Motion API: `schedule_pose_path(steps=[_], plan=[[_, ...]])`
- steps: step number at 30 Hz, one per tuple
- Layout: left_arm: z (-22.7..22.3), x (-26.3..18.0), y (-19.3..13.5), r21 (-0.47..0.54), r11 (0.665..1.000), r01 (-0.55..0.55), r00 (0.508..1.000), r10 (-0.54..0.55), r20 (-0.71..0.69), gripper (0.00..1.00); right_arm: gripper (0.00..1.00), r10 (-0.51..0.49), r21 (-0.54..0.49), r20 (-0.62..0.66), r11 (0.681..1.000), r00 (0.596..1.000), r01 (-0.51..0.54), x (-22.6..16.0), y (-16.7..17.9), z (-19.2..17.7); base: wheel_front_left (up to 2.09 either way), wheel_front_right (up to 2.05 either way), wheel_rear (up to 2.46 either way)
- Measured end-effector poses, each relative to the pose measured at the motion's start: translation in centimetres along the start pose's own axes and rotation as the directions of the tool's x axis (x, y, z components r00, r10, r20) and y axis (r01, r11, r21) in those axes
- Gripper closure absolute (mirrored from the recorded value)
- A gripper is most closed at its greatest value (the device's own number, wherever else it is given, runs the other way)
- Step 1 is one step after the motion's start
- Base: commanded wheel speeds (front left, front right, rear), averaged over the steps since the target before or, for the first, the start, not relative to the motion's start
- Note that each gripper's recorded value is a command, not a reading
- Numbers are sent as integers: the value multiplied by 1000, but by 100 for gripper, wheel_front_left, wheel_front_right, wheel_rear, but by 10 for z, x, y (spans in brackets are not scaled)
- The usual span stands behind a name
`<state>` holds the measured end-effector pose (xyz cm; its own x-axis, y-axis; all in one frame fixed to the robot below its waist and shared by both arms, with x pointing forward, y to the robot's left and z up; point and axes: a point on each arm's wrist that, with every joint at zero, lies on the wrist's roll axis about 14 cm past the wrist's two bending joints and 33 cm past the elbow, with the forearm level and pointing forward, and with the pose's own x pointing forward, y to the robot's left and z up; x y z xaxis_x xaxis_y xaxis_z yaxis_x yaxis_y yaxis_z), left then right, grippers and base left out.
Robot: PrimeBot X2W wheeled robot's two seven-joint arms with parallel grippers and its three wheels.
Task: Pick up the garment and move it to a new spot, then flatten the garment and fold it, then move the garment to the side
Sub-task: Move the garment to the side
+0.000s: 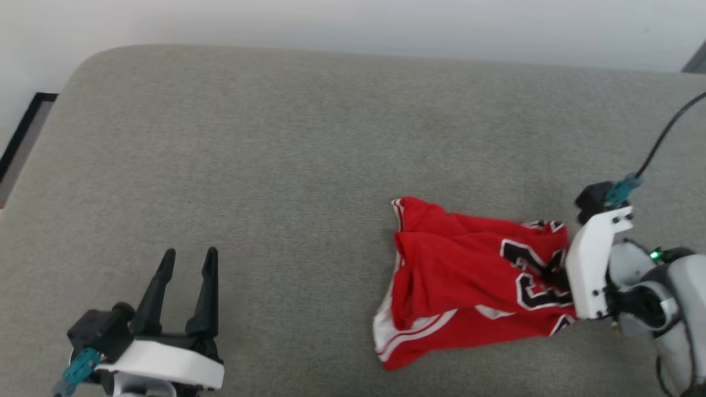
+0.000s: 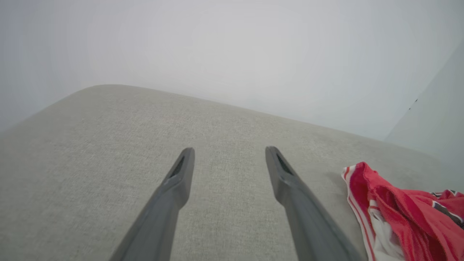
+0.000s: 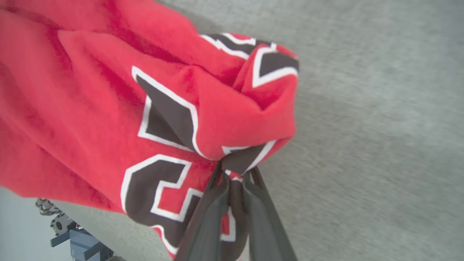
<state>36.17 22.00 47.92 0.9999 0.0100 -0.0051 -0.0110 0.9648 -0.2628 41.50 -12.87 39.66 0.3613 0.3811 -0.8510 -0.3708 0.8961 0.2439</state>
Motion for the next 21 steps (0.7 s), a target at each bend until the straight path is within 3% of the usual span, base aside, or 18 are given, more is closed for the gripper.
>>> schedule_pose_path(steps=[11,21], plan=[[-5,49,-58,1,980,198,980,-198,-1,0,100,-202,68,126,978,971,195,-48,-77,31,0,0,0],[-21,94,-132,-13,909,416,909,-416,-13,0,100,-435,158,211,899,875,409,-94,-161,47,0,0,0]])
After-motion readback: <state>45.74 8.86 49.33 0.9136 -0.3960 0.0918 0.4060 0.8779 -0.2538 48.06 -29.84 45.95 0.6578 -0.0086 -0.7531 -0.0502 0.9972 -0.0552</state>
